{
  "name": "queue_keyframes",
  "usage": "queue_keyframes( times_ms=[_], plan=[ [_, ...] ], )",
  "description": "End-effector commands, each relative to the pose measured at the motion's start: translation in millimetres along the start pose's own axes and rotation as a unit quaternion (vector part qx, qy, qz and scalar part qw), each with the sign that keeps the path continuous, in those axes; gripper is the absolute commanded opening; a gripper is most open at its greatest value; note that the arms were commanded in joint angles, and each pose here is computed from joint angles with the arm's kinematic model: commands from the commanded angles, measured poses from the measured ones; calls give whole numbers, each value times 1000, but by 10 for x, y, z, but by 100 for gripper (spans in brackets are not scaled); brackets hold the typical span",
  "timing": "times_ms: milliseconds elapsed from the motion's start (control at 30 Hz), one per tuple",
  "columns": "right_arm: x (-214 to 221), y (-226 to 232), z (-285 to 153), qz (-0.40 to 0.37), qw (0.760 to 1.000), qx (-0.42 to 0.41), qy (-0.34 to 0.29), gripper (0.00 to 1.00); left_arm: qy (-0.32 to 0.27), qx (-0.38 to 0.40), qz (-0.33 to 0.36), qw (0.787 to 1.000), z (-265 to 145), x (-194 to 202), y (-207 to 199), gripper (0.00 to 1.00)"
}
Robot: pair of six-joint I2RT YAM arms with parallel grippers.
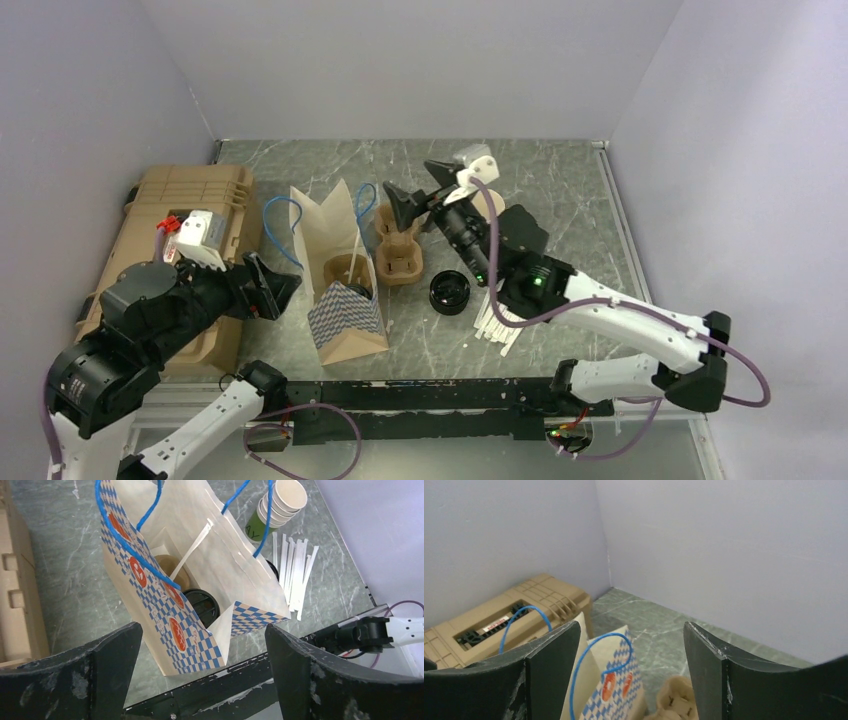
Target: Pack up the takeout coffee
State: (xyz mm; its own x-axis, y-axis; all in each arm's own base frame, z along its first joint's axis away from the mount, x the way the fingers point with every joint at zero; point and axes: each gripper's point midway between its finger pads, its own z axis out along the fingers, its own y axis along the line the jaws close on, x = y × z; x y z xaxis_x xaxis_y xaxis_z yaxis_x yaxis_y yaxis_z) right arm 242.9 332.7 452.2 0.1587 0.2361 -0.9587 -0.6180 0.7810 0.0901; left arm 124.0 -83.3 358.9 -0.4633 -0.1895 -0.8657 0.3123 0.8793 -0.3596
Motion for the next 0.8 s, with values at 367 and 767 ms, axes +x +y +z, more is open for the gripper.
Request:
queue_keyframes(
  times_ms=[367,767],
  plan=[
    [401,-886,-996,-36,983,130,121,82,-21,-40,30,999,137,-253,80,99],
    [730,-1268,-1688,-13,961,188,203,84,-20,-58,32,998,184,-320,114,99]
  ],
)
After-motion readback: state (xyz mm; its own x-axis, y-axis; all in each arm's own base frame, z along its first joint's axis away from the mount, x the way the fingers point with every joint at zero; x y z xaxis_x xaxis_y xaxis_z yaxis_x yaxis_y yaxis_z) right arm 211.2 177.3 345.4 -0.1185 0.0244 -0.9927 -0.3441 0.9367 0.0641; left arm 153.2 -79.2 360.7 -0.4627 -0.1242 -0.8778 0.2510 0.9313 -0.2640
